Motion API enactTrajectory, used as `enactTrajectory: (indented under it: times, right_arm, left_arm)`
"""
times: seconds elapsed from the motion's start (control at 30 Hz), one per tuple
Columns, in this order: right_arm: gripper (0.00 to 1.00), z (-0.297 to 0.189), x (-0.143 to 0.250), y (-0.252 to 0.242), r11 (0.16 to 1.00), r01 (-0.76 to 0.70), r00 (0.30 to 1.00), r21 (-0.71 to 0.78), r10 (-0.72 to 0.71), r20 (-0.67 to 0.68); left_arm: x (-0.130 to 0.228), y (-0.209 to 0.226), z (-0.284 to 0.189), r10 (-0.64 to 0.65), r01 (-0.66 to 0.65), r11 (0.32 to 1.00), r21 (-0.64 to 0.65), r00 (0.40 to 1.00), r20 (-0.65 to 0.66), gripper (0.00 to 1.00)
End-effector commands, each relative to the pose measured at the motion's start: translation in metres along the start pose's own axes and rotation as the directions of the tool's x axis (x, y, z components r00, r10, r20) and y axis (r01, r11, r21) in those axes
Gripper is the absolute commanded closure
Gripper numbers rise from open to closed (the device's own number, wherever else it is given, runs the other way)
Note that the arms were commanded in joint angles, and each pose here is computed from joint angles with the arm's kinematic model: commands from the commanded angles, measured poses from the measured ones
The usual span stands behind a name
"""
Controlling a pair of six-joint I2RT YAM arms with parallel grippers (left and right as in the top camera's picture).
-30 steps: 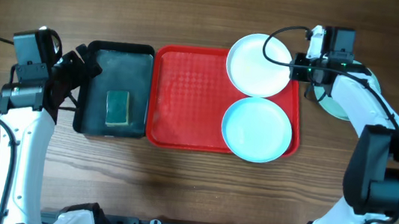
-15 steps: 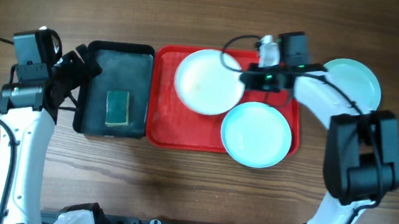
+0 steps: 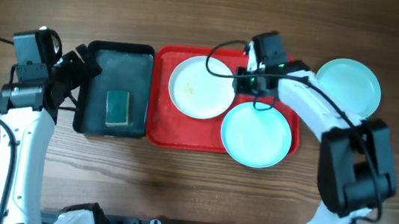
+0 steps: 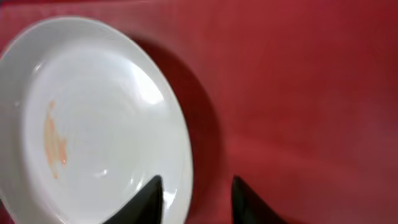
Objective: Clean dirty plates on tray and stack at the side
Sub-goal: 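Grasp the white plate rim with the right gripper and drag it, then drag the white plate left across the red tray toward the black tray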
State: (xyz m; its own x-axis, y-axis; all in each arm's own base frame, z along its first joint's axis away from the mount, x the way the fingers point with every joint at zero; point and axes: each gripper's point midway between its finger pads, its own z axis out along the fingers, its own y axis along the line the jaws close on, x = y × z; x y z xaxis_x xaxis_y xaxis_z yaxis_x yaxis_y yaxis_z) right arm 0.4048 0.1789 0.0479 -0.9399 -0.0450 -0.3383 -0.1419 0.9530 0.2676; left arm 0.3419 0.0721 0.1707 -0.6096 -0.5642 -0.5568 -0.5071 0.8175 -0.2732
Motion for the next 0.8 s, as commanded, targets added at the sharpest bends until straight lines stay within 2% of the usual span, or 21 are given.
enactTrajectory:
  times: [0.0,0.03,0.13,0.2,0.27,0.5,0.6,0.7,0.77]
  right_arm:
    - [0.54,-0.071,-0.033,-0.018,0.984,0.125,0.984,0.125,-0.139,0.115]
    - [0.54,-0.083,-0.009,-0.042,0.978,0.090,0.995,0.189,-0.095,0.021]
    - [0.55,-0.088,0.041,-0.070,0.972,0.023,0.985,0.235,0.018,-0.173]
    - [0.61,-0.090,0.068,-0.084,0.960,-0.059,0.961,0.275,0.129,-0.246]
    - [0.66,-0.091,0.079,-0.095,0.945,-0.122,0.943,0.302,0.206,-0.262]
    - [0.67,-0.076,0.119,-0.116,0.910,-0.152,0.907,0.387,0.283,-0.311]
    - [0.71,-0.068,0.128,-0.119,0.909,-0.150,0.905,0.388,0.284,-0.315]
    - [0.79,-0.061,0.132,-0.121,0.910,-0.150,0.908,0.386,0.282,-0.310]
    - [0.79,-0.061,0.132,-0.121,0.910,-0.151,0.909,0.386,0.282,-0.309]
  left_arm:
    - [-0.003,-0.001,-0.003,-0.012,0.012,1.000,0.011,1.000,0.011,0.00]
    - [-0.003,-0.001,-0.003,-0.012,0.012,1.000,0.011,1.000,0.010,0.00]
    - [-0.003,-0.001,-0.003,-0.012,0.012,1.000,0.011,1.000,0.010,0.00]
    - [-0.003,-0.001,-0.003,-0.012,0.012,1.000,0.011,1.000,0.010,0.00]
    - [-0.003,-0.001,-0.003,-0.012,0.012,1.000,0.011,1.000,0.010,0.00]
    - [-0.003,-0.001,-0.003,-0.012,0.012,1.000,0.011,1.000,0.010,0.00]
    - [-0.003,-0.002,-0.003,-0.012,0.012,1.000,0.011,1.000,0.010,0.00]
    - [-0.003,-0.001,-0.003,-0.012,0.012,1.000,0.011,1.000,0.010,0.00]
    - [-0.003,-0.001,-0.003,-0.012,0.012,1.000,0.011,1.000,0.010,0.00]
